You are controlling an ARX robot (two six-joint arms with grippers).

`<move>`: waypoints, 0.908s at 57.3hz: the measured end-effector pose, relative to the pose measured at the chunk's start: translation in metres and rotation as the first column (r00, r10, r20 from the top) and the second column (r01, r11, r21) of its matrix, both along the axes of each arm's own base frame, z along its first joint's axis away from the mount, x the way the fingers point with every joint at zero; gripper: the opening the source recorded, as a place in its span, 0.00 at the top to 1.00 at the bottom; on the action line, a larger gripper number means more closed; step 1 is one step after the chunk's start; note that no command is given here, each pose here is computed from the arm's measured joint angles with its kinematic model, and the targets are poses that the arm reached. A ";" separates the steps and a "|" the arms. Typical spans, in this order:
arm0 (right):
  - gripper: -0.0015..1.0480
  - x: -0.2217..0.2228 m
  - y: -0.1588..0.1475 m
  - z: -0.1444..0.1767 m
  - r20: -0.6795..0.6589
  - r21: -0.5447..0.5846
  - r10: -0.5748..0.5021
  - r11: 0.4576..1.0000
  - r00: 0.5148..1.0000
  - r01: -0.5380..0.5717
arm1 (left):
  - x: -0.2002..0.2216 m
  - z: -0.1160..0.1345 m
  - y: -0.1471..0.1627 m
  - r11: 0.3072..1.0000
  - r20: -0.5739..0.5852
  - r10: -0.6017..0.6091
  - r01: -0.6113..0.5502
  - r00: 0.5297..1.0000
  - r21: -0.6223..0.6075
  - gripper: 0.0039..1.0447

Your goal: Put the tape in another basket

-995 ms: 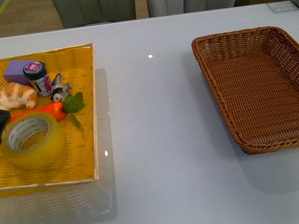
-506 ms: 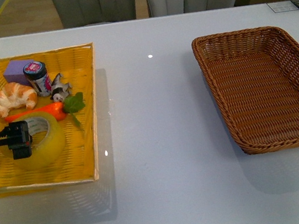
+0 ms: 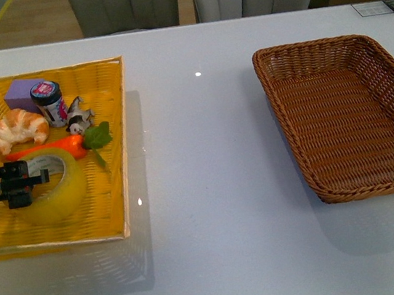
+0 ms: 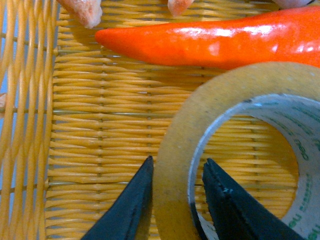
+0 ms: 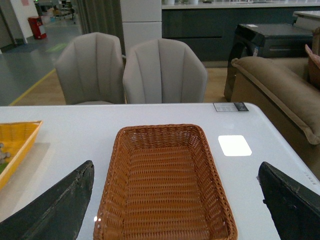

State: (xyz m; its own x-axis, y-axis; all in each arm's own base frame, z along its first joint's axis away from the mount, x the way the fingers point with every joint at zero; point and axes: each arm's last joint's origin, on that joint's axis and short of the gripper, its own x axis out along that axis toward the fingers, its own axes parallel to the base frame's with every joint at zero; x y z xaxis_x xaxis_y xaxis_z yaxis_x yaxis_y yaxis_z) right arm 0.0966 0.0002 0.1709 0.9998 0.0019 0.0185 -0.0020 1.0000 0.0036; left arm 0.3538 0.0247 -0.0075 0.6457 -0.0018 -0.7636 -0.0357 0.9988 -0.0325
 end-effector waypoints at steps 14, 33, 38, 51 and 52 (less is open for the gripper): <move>0.09 0.000 0.000 0.000 0.000 0.000 0.000 1.000 1.000 0.000 | -0.004 0.011 0.004 0.998 -0.005 0.045 -0.046 0.999 -0.053 0.85; 0.09 0.000 0.000 0.000 0.000 0.000 0.000 1.000 1.000 0.000 | -0.010 0.094 -0.002 0.978 0.129 0.094 -0.067 0.987 -0.196 0.85; 0.09 0.000 0.000 0.000 0.000 0.000 0.000 1.000 1.000 0.000 | -0.012 0.119 -0.016 0.972 0.163 0.089 -0.049 0.983 -0.231 0.85; 0.09 0.000 0.000 0.000 0.000 0.000 0.000 1.000 1.000 0.000 | -0.020 0.171 -0.088 0.943 0.224 -0.034 0.106 0.974 -0.317 0.85; 0.09 0.000 0.000 0.000 0.000 0.000 0.000 1.000 1.000 0.000 | -0.021 0.173 -0.092 0.940 0.227 -0.041 0.114 0.973 -0.320 0.85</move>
